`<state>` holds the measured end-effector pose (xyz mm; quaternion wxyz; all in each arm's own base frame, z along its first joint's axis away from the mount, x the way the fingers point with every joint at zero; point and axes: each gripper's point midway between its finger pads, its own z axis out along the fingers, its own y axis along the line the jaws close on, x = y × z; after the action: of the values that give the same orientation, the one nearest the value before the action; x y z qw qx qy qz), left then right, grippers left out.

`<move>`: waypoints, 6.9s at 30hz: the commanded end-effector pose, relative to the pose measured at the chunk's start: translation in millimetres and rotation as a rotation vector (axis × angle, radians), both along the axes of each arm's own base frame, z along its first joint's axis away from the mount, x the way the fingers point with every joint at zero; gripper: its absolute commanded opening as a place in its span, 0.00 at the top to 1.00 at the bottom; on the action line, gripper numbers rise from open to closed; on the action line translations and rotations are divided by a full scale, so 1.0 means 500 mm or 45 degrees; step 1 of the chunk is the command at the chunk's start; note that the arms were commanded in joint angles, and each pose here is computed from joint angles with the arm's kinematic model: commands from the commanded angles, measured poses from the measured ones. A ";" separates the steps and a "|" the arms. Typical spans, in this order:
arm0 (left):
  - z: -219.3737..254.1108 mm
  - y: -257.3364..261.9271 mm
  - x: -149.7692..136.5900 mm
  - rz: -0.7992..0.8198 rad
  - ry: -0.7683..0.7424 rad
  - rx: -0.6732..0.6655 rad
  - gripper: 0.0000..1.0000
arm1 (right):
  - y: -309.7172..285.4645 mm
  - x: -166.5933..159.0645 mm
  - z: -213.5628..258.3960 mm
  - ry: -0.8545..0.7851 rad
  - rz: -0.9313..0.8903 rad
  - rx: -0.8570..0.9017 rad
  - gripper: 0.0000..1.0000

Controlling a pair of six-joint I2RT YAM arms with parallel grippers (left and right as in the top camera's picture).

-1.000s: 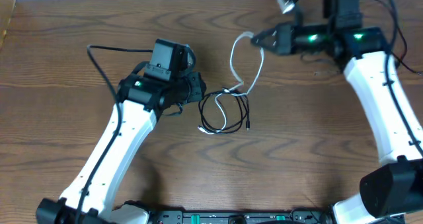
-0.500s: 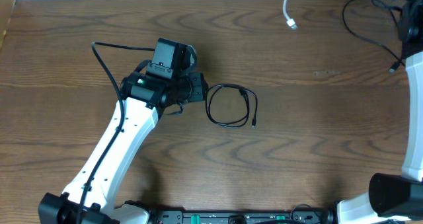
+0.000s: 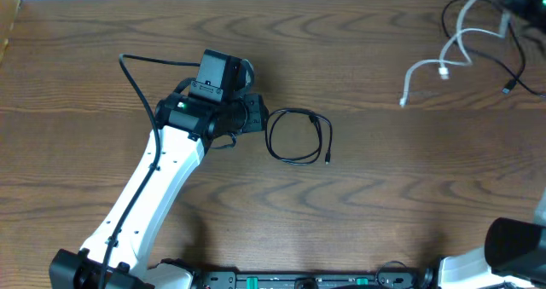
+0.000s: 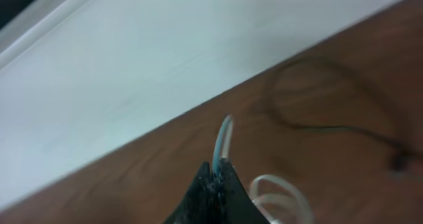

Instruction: Untangle cables

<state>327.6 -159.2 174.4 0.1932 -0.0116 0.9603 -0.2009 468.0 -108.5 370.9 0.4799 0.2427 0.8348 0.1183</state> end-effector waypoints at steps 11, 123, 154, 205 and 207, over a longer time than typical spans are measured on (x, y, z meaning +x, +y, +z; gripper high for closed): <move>-0.002 0.001 -0.003 -0.015 0.003 0.000 0.58 | -0.422 -0.105 0.088 -0.100 -0.861 -0.532 0.99; -0.017 0.160 0.033 0.277 0.039 0.095 0.58 | -0.336 -0.053 0.006 0.223 -0.578 -0.415 0.99; -0.017 0.160 0.033 0.281 0.040 0.094 0.04 | 0.006 -0.061 -0.168 0.563 0.318 0.088 0.13; -0.017 0.160 0.033 0.281 0.041 0.094 0.01 | 0.276 -0.439 -0.199 -0.816 0.403 -0.591 0.01; -0.017 0.160 0.033 0.281 0.041 0.094 0.01 | 0.272 -0.442 -0.228 -0.829 0.385 -0.600 0.01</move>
<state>345.3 -81.1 167.1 0.1999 -0.1159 0.9617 -0.1476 248.4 34.2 274.7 0.7340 -0.0714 0.6719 0.0683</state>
